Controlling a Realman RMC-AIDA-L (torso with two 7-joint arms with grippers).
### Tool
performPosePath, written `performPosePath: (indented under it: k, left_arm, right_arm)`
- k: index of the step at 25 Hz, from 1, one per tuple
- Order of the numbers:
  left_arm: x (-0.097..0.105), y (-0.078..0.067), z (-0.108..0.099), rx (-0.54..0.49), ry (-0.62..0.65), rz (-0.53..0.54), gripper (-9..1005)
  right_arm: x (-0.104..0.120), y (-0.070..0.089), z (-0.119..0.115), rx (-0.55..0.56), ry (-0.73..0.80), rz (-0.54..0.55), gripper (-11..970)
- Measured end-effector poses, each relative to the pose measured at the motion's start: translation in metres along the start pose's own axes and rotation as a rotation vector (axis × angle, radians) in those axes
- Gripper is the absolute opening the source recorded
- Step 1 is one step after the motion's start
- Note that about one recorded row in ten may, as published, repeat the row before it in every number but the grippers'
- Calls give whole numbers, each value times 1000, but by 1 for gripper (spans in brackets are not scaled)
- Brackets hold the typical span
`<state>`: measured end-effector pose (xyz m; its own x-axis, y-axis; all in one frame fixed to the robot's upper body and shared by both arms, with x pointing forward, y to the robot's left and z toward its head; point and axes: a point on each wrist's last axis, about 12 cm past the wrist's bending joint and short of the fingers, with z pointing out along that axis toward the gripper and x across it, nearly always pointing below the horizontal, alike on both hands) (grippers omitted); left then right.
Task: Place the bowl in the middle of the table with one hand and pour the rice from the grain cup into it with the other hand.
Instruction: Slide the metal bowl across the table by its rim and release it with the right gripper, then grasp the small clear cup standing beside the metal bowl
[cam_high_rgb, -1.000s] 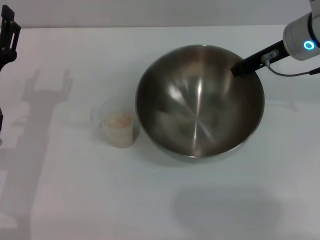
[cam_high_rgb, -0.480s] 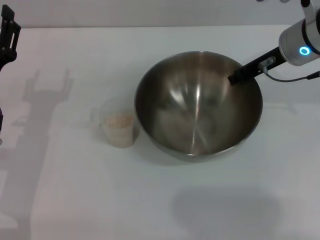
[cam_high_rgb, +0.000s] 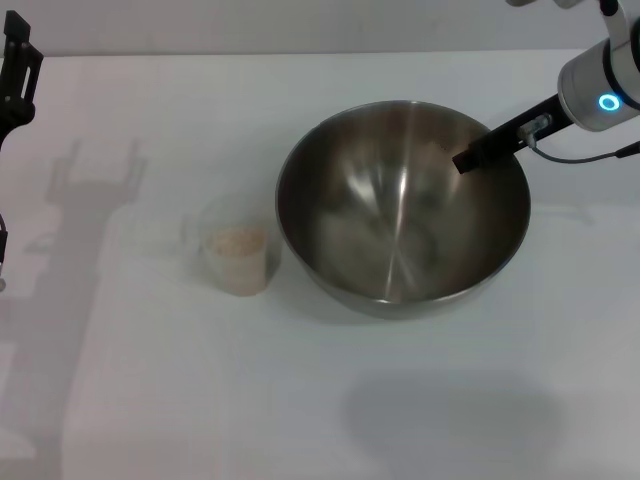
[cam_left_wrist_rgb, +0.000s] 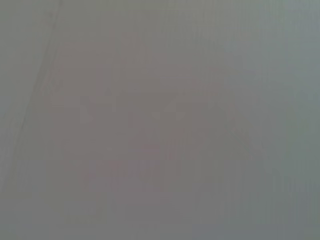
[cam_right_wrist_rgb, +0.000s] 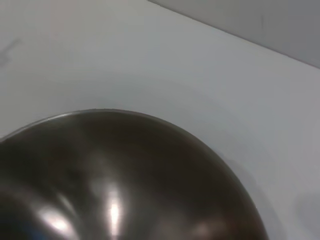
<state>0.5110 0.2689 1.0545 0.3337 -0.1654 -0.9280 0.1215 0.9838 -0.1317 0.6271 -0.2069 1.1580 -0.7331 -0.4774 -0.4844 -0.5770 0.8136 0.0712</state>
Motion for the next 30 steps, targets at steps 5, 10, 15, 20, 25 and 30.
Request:
performPosePath:
  k: [5,10,15,20,25,30]
  left_arm:
    - [0,-1,-1,1,-2,-2,754]
    - [-1,-1,-1,4,-6,-3,754]
    - [-1,-1,-2,4,-8,-3,754]
    - [-1,-1,-2,3,-6,0,754]
    - [-1,0,-3,2,-9,1,754]
    - [-1,0,-3,2,-9,-3,754]
  right_arm:
    - [-1,1,1,28,8,-23,260]
    - [-2,0,1,40,3,-27,426]
    - [-5,0,-3,62,-9,-44,433]
    - [-19,1,-20,124,-66,-95,435]
    - [-35,7,-34,187,-171,-167,435]
    - [-40,26,-31,278,-369,-291,434]
